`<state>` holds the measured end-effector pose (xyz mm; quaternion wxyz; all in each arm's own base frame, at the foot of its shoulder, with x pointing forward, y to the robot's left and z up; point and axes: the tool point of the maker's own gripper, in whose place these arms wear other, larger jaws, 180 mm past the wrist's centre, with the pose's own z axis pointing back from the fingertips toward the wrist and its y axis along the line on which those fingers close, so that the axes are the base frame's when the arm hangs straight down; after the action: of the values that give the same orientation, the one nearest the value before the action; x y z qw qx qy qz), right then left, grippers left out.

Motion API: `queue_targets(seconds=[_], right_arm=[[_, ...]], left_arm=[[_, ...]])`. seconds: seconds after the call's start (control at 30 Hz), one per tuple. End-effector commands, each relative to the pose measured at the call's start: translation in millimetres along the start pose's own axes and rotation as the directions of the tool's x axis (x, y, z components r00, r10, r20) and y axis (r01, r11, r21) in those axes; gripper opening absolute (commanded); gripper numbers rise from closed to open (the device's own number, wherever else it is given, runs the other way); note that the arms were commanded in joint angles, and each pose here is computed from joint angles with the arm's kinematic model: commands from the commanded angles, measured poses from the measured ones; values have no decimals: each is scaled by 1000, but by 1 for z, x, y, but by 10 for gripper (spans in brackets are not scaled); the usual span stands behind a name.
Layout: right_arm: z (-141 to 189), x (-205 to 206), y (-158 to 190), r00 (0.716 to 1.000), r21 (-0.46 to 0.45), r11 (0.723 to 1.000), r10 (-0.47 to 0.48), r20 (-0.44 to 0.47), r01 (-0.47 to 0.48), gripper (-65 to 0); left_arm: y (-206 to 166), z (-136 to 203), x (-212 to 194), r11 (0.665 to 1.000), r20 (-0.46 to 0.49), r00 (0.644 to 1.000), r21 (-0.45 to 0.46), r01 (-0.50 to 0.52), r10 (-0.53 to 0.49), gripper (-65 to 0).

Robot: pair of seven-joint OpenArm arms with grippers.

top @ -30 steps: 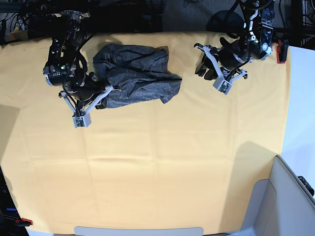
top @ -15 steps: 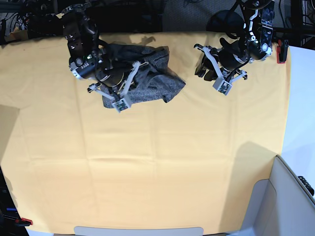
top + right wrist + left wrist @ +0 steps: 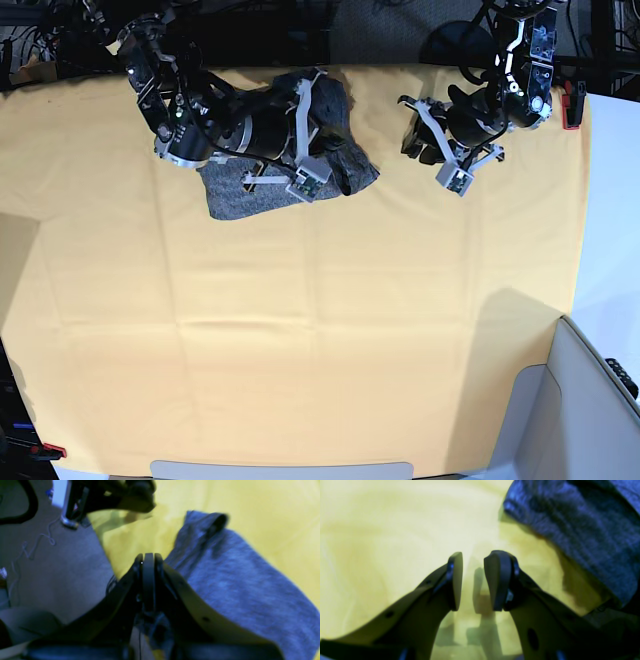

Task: Fold the T-shirt properly
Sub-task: 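Press and adjust the folded shirt with the right gripper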

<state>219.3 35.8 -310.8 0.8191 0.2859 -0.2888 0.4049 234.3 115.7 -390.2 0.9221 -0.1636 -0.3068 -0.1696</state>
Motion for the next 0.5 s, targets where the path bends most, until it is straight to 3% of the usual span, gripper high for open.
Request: queue_targets(seconds=[0.0,0.1,0.17,0.2,0.3,0.47], right_arm=[[11,13,-19,999,-66,998,3,51,1,-641],[28,20,-55,989,-167,981,-72,129,94,-639],[46,20,-88,962,-249,941,-180,205,229,-634],[55,14,-105,942,-291,908,-237,236,301,-618],[78,-4,-144,878,-355,815,-352,325,459,-507],[99,-47,-174,791,-380,699,-482,376,606,-303]], left_arm=[[-1,3,12,1000,38,999,-5,11,-11,-462],[-1,4,11,1000,40,999,-5,10,-10,-462],[-1,4,10,1000,37,999,-5,8,-8,-462],[-1,4,9,1000,36,999,-5,8,-7,-461],[-3,5,6,1000,27,1000,-9,8,-7,-460],[-9,6,-14,1000,-71,997,-26,15,-17,-388]])
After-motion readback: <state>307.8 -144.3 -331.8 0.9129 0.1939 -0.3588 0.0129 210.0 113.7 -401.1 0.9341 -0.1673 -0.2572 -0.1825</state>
